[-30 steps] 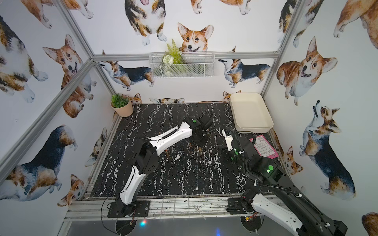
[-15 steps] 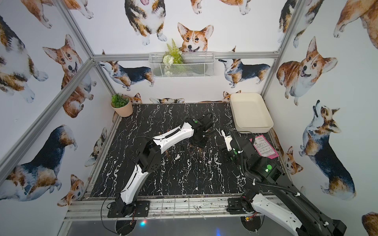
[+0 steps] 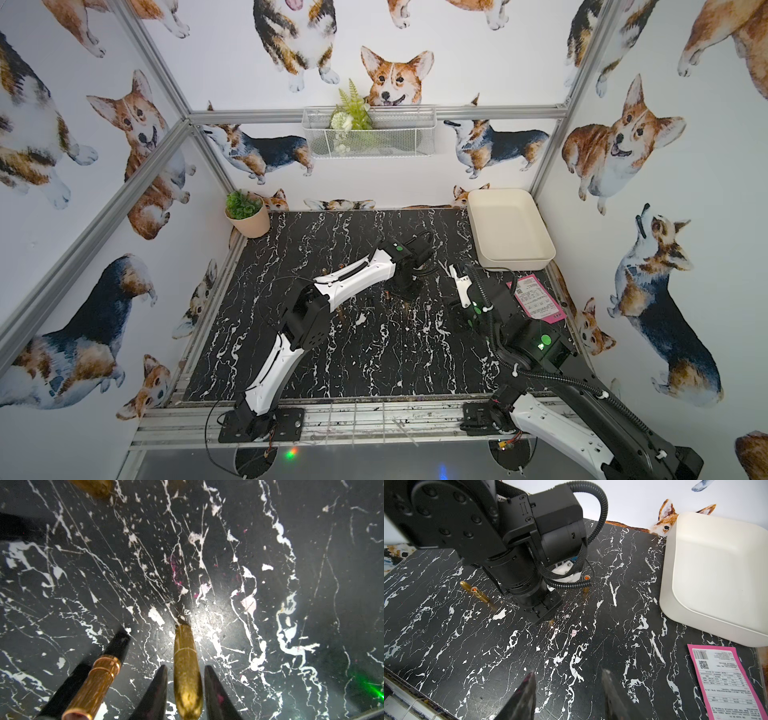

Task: Open the lipstick cap
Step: Pick up the lipstick at the center of the board.

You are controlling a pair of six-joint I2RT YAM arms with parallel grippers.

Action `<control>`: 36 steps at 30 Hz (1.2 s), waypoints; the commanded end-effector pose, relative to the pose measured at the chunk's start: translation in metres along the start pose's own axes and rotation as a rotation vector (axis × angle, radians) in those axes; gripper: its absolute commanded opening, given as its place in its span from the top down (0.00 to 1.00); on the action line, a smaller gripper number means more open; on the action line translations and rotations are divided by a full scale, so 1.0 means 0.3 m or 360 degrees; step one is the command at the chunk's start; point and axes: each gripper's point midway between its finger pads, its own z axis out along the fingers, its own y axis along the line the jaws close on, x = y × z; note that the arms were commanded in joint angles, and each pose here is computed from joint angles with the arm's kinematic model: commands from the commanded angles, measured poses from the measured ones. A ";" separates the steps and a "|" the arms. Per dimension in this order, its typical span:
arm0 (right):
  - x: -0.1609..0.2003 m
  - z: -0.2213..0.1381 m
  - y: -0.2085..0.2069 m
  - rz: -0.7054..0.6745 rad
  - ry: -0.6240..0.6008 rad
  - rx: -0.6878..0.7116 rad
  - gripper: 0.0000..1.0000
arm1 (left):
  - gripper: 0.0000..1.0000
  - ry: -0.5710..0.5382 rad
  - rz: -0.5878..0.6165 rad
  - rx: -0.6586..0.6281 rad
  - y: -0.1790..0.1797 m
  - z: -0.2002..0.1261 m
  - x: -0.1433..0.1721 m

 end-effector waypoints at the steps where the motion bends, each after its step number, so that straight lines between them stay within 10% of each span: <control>1: -0.020 -0.001 0.007 0.0022 -0.0042 -0.0017 0.47 | 0.70 0.0013 0.0004 0.0000 0.002 -0.004 0.002; 18: -0.014 -0.001 0.001 0.0017 -0.0037 -0.0006 0.47 | 0.86 0.0039 0.0018 -0.0031 0.015 -0.027 0.015; 36: 0.015 -0.029 0.130 -0.0146 0.0063 -0.0370 0.44 | 0.87 0.0027 0.0072 0.0748 -0.185 -0.638 0.171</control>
